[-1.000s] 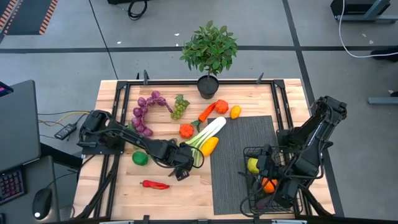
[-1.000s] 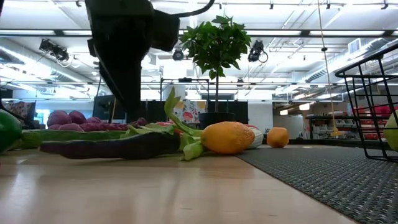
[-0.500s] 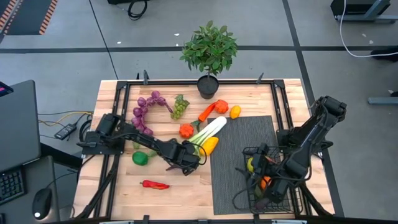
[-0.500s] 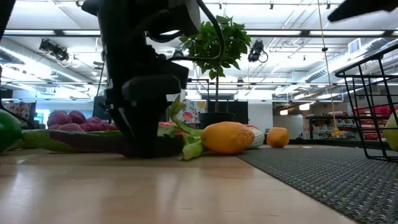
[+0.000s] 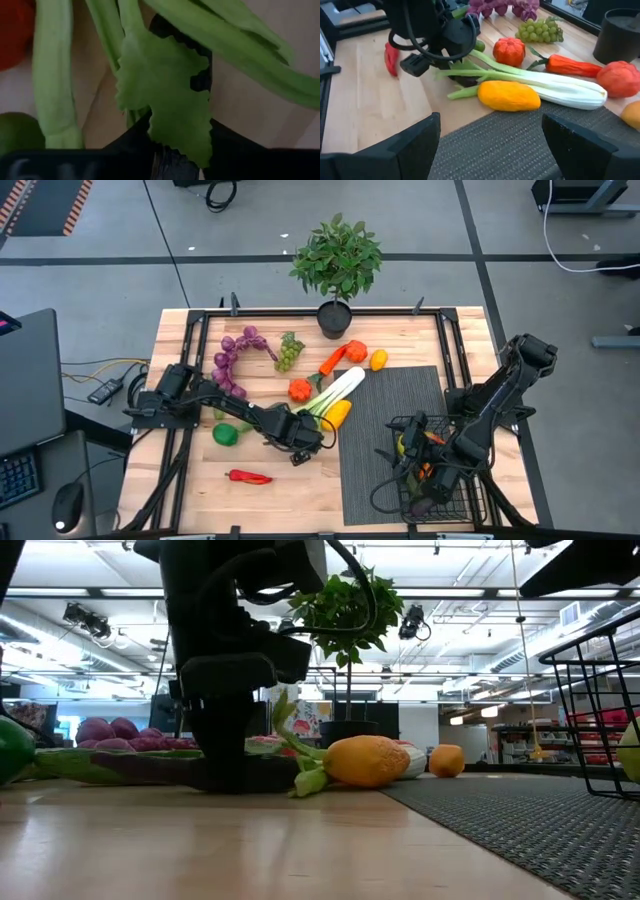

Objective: Build produce basket
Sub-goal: Put the eggplant into the black wire basket

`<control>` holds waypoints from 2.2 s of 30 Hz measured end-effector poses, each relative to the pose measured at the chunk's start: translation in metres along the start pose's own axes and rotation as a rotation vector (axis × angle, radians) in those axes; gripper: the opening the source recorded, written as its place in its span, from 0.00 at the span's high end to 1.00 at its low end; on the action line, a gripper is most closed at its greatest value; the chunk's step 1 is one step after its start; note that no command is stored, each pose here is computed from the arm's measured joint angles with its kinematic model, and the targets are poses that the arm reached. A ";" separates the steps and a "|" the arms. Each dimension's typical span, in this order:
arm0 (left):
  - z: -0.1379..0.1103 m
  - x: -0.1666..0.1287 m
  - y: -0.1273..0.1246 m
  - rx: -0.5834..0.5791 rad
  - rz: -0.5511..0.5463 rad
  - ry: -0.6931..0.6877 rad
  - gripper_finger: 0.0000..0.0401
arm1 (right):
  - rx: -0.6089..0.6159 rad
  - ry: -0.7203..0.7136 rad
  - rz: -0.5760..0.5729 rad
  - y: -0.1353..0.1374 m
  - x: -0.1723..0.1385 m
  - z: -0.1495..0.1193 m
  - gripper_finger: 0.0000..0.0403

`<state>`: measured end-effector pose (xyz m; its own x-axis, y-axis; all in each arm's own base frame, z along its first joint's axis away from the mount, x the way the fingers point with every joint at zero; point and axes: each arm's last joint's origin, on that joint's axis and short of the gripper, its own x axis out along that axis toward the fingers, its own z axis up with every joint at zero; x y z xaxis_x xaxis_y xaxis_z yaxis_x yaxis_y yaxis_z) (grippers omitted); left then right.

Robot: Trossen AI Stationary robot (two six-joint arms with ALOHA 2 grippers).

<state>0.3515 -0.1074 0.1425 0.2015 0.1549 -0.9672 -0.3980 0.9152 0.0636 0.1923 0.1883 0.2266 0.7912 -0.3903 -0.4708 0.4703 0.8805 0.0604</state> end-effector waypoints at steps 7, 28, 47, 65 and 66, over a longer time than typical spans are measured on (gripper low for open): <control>0.024 -0.028 -0.015 0.082 -0.071 -0.074 0.75 | 0.040 -0.043 0.046 0.007 0.015 0.007 0.13; 0.058 -0.161 -0.052 0.191 0.007 -0.502 0.70 | -0.075 -0.251 0.276 0.036 0.011 0.045 0.13; 0.055 -0.173 -0.075 0.219 -0.101 -0.625 0.70 | -0.182 -0.407 0.219 0.039 -0.007 0.060 0.13; 0.055 -0.167 -0.075 0.202 -0.091 -0.632 0.70 | -0.196 -0.345 0.169 0.030 -0.002 0.055 0.13; 0.056 -0.167 -0.076 0.199 -0.096 -0.638 0.70 | -0.191 -0.325 0.188 0.029 0.000 0.054 0.13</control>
<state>0.3979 -0.1818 0.3133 0.7415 0.2029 -0.6396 -0.1920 0.9775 0.0874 0.2268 0.1997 0.2760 0.9527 -0.2562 -0.1635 0.2496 0.9665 -0.0597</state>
